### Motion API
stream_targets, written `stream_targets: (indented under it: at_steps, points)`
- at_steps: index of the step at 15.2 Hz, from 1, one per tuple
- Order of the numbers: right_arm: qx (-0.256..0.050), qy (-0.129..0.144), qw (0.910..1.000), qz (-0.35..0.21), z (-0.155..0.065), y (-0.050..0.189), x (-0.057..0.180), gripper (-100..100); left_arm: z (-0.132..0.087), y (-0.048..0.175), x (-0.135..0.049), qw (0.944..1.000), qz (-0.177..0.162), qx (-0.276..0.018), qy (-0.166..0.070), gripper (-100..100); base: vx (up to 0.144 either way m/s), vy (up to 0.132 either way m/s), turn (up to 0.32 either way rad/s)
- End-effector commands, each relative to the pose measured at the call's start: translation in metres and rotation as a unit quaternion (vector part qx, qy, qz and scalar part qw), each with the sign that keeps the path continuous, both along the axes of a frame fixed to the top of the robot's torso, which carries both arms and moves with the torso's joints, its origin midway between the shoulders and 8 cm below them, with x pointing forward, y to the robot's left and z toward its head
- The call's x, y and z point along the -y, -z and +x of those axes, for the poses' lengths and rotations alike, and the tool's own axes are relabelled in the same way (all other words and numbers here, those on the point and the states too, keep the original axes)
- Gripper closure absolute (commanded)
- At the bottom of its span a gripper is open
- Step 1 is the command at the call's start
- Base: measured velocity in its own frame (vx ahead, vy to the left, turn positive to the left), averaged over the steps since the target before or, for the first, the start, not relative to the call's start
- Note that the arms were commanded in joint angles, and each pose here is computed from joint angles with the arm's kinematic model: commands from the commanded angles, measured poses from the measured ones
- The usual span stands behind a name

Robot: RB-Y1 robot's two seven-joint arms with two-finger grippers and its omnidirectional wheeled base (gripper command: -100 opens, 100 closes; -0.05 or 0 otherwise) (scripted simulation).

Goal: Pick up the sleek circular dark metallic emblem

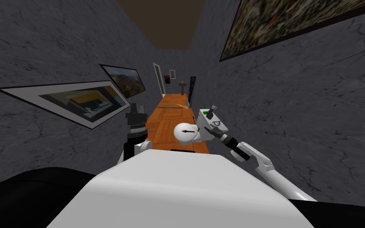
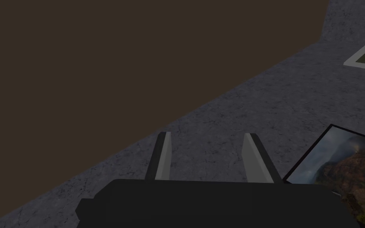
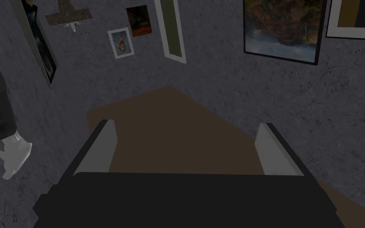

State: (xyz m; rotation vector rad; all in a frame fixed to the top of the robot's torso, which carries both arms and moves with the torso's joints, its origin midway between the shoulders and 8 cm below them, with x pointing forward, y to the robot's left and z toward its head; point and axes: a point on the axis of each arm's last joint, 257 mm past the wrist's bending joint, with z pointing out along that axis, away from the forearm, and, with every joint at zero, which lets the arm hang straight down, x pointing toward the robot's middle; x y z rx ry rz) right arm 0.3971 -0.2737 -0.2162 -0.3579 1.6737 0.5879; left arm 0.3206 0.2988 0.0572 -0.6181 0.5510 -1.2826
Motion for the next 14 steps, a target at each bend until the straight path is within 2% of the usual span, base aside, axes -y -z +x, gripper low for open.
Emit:
stream_targets:
  at_steps: [1,4,5,6,7,8,9,10,11,12,13,14]
  points:
    - [-0.005,-0.012,0.9981,-0.060,0.000,0.020,0.013,-100,0.000,0.000,0.000,1.0000,0.000,0.000,0.000,0,0.018,0.044,0.142]
    - [-0.013,-0.022,0.9926,-0.119,-0.002,0.034,0.035,-100,0.000,0.000,0.000,1.0000,0.000,0.000,0.000,0,0.024,0.043,0.130]
    - [-0.014,-0.032,0.9875,-0.154,-0.003,0.043,0.043,-100,0.000,0.000,0.000,1.0000,0.000,0.000,0.000,0,0.026,0.037,0.149]
    - [-0.018,-0.031,0.9856,-0.165,-0.003,0.045,0.053,-100,0.000,0.000,0.000,1.0000,0.000,0.000,0.000,0,0.025,0.031,0.121]
    - [-0.019,-0.042,0.9785,-0.201,-0.005,0.053,0.062,-100,0.000,0.000,0.000,1.0000,0.000,0.000,0.000,0,0.029,0.038,0.134]
    - [-0.024,-0.039,0.9764,-0.211,-0.005,0.055,0.071,-100,0.000,0.000,0.000,1.0000,0.000,0.000,0.000,0,0.026,0.038,0.112]
    - [-0.027,-0.047,0.9675,-0.247,-0.007,0.064,0.085,-100,0.000,0.000,0.000,1.0000,0.000,0.000,0.000,0,0.026,0.039,0.128]
    - [-0.029,-0.048,0.9653,-0.255,-0.007,0.064,0.091,-100,0.000,0.000,0.000,1.0000,0.000,0.000,0.000,0,0.022,0.033,0.103]
    - [-0.032,-0.056,0.9550,-0.290,-0.009,0.071,0.106,-100,0.000,0.000,0.000,1.0000,0.000,0.000,0.000,0,0.022,0.037,0.138]
    - [-0.034,-0.055,0.9524,-0.298,-0.009,0.070,0.112,-100,0.000,0.000,0.000,1.0000,0.000,0.000,0.000,0,0.021,0.033,0.123]
    - [-0.036,-0.064,0.9406,-0.331,-0.011,0.076,0.127,-100,0.000,0.000,0.000,1.0000,0.000,0.000,0.000,0,0.025,0.036,0.147]
    - [-0.039,-0.063,0.9379,-0.339,-0.011,0.075,0.134,-100,0.000,0.000,0.000,1.0000,0.000,0.000,0.000,0,0.026,0.030,0.103]
